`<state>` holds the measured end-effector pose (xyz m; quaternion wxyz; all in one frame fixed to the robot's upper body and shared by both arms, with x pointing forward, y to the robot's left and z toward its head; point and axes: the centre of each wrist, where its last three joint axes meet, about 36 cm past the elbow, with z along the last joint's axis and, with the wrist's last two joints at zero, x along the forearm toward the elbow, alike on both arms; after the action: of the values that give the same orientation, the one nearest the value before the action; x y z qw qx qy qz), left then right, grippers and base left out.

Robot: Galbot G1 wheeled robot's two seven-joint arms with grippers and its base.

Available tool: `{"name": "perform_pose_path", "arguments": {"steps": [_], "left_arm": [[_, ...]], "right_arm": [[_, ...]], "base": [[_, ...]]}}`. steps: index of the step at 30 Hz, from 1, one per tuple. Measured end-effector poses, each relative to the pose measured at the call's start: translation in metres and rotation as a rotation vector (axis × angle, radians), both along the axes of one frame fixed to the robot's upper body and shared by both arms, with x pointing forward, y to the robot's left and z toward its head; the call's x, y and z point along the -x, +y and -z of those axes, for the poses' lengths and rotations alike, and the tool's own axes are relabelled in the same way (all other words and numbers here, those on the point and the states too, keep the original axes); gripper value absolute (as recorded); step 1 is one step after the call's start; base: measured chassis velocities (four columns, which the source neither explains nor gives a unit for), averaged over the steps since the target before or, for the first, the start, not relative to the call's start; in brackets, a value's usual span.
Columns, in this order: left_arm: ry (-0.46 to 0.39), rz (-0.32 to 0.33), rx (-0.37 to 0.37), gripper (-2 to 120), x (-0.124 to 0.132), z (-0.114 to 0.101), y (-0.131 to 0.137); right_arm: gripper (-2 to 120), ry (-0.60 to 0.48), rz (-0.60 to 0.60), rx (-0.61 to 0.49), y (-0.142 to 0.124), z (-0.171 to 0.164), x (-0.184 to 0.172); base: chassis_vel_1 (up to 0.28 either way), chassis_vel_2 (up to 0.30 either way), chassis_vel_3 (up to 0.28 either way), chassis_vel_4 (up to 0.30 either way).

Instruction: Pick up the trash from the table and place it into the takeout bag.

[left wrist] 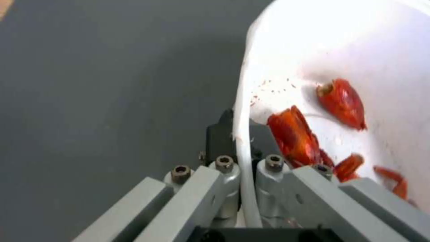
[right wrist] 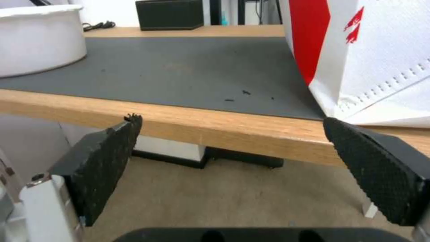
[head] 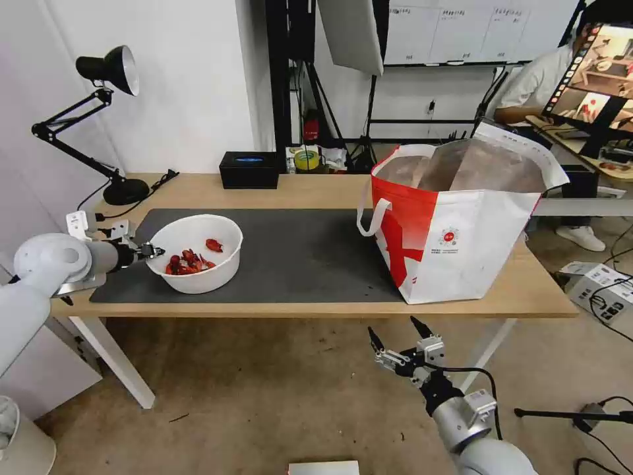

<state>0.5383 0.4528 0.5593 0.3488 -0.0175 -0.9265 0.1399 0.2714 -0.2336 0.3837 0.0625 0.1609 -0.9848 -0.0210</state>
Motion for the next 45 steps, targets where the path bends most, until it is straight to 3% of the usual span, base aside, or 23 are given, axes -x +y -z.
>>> {"name": "perform_pose_path", "arguments": {"steps": [7, 18, 21, 29, 33, 42, 45], "left_arm": [[-0.053, 0.03, 0.054, 0, 0.001, -0.024, -0.009], [-0.181, 0.15, 0.081, 0, -0.01, -0.089, -0.053], [-0.242, 0.237, 0.1, 0, -0.015, -0.119, -0.087], [-0.309, 0.345, 0.116, 0, -0.027, -0.166, -0.146], [-0.356, 0.382, 0.128, 0, -0.037, -0.191, -0.176], [-0.419, 0.416, 0.163, 0, -0.049, -0.222, -0.224], [-0.429, 0.439, 0.18, 0, -0.062, -0.231, -0.253]], "right_arm": [[100, 0.0, 0.0, 0.0, 0.0, 0.0, 0.0], [100, 0.0, 0.0, 0.0, 0.0, 0.0, 0.0], [100, 0.0, 0.0, 0.0, 0.0, 0.0, 0.0], [100, 0.0, 0.0, 0.0, 0.0, 0.0, 0.0], [100, 0.0, 0.0, 0.0, 0.0, 0.0, 0.0], [100, 0.0, 0.0, 0.0, 0.0, 0.0, 0.0], [100, 0.0, 0.0, 0.0, 0.0, 0.0, 0.0]], "base": [[0.0, 0.0, 0.0, 0.0], [0.0, 0.0, 0.0, 0.0], [0.0, 0.0, 0.0, 0.0], [0.0, 0.0, 0.0, 0.0], [0.0, 0.0, 0.0, 0.0], [0.0, 0.0, 0.0, 0.0], [0.0, 0.0, 0.0, 0.0]]}}
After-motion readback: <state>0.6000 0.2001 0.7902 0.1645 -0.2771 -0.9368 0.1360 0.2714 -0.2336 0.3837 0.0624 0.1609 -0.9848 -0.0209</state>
